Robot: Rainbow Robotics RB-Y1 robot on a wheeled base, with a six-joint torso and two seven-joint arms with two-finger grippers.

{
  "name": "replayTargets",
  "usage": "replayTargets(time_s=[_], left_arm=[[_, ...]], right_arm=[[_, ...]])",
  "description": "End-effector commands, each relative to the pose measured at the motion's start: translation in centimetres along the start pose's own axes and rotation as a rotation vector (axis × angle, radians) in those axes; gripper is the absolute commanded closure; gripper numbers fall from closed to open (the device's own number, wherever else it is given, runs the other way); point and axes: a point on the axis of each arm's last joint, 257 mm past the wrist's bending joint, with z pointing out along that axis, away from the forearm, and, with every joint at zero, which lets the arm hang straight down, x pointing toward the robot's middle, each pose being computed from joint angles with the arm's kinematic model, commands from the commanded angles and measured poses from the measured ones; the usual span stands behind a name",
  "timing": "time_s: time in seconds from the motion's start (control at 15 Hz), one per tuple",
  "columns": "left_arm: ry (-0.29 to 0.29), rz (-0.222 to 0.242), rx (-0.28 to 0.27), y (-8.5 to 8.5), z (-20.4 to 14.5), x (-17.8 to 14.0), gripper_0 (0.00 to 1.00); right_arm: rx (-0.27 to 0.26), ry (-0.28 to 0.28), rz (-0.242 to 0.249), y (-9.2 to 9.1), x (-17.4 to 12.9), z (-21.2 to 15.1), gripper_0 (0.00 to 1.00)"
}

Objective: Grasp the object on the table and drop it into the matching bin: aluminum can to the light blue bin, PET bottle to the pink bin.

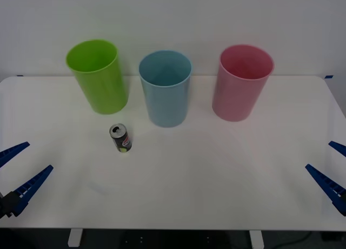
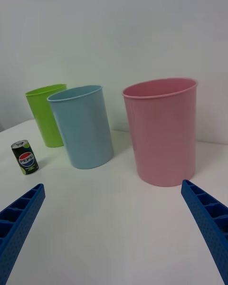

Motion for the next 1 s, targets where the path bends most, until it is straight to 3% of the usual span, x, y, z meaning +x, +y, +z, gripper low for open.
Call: replayTargets(time_s=[0.07, 0.13, 0.47, 0.73, 1.0], left_arm=[[0.000, 0.000, 0.000, 0.0, 0.0, 0.0, 0.00], [-0.001, -0.037, -0.022, -0.1, -0.7, 1.0, 0.00], [0.006, -0.045, -0.028, -0.6, -1.1, 1.1, 0.00], [0.104, -0.011, -0.045, -0.3, -1.2, 3.8, 0.00], [0.128, -0.045, -0.054, -0.3, -0.3, 5.8, 0.00]], right_arm=[[0.000, 0.000, 0.000, 0.0, 0.0, 0.0, 0.00], [0.000, 0.000, 0.000, 0.0, 0.0, 0.0, 0.00], [0.000, 0.000, 0.000, 0.0, 0.0, 0.0, 0.00], [0.000, 0.000, 0.000, 0.0, 0.0, 0.0, 0.00], [0.000, 0.000, 0.000, 0.0, 0.0, 0.0, 0.00]])
